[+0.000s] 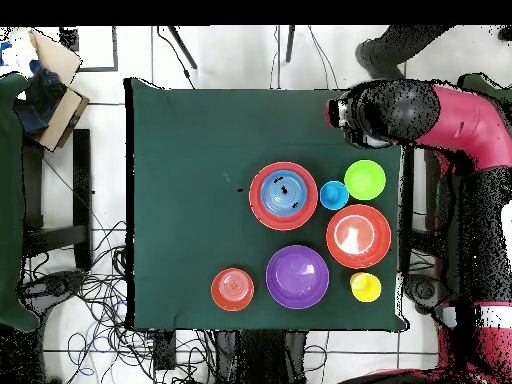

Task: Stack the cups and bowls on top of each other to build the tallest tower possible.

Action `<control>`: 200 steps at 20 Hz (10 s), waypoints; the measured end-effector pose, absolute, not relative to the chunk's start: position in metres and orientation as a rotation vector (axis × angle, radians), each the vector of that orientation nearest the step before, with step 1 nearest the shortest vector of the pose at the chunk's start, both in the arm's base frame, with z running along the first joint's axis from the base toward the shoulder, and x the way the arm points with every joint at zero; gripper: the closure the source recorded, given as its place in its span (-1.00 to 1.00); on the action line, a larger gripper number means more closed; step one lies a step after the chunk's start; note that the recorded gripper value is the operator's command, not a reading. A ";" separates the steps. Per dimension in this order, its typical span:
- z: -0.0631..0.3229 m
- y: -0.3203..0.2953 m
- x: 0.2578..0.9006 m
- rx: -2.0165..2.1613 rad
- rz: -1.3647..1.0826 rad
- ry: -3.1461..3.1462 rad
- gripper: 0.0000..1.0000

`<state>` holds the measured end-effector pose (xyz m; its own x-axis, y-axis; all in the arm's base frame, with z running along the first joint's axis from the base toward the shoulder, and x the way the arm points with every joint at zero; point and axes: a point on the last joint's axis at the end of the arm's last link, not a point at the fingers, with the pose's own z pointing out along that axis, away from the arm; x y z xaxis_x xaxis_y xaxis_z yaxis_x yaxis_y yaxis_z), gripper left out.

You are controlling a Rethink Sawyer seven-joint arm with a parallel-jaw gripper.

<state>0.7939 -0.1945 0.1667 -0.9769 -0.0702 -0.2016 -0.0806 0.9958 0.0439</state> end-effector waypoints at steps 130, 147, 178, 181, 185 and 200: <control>0.156 -0.181 0.707 -0.175 0.009 2.800 -1.00; 0.193 -0.184 0.722 -0.179 -0.006 2.970 -1.00; 0.037 -0.206 0.696 -0.145 0.033 3.023 -1.00; 0.020 -0.205 0.693 -0.135 0.053 3.032 -1.00; 0.004 -0.203 0.688 -0.125 0.075 3.047 1.00; -0.010 -0.211 0.681 -0.106 0.063 3.065 -1.00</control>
